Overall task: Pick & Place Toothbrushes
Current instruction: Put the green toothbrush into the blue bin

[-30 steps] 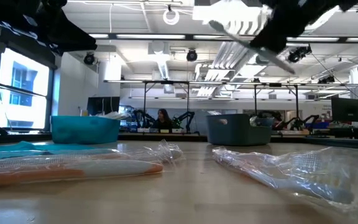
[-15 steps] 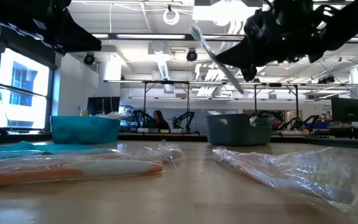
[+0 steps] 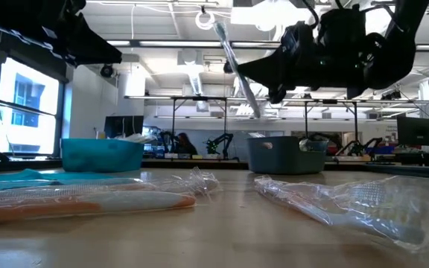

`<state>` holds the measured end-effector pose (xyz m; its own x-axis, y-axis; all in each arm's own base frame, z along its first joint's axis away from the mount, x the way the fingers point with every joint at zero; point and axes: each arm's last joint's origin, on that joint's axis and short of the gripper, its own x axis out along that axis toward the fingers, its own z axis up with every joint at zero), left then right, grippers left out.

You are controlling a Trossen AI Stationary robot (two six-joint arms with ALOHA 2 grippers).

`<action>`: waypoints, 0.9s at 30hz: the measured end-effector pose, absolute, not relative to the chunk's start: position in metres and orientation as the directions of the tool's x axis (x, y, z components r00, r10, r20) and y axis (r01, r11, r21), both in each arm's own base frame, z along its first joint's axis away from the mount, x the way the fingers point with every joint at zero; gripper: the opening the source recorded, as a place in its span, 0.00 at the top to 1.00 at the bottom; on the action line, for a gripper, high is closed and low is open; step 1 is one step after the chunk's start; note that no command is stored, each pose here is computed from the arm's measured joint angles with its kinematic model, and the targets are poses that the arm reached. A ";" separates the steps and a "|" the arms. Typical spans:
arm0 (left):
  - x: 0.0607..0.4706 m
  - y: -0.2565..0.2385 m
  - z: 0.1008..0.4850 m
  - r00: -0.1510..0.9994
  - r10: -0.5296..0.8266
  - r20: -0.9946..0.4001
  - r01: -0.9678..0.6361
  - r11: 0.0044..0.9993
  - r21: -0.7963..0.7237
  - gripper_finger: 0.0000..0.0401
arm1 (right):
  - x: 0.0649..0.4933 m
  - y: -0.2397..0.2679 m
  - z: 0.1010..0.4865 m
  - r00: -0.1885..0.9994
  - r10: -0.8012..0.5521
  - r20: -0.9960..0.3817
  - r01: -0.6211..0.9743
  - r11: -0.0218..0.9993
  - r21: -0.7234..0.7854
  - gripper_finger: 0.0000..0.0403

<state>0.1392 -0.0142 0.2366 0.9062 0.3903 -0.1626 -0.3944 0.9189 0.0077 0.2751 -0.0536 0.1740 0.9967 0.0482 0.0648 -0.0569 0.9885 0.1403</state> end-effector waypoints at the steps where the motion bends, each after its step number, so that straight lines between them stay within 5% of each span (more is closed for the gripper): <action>1: 0.139 -0.014 0.236 0.905 0.391 -0.167 -0.395 0.918 0.011 0.68 | 0.276 -0.054 0.172 0.997 0.049 0.058 -0.057 0.988 0.143 0.99; 13: 0.139 -0.015 0.201 0.929 0.361 -0.083 -0.370 0.912 -0.177 0.68 | 0.277 -0.052 0.176 0.993 0.056 0.102 -0.066 0.993 0.100 0.99; 27: 0.134 0.008 0.188 0.957 0.284 0.063 -0.269 0.946 -0.180 0.68 | 0.281 -0.054 0.180 0.993 0.049 0.112 -0.059 0.994 0.095 0.99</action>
<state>0.1341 0.0083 0.1884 0.9568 0.2837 0.0631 -0.2687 0.9462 -0.1801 0.2812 -0.0542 0.1802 0.9926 0.0487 0.1117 -0.0594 0.9937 0.0952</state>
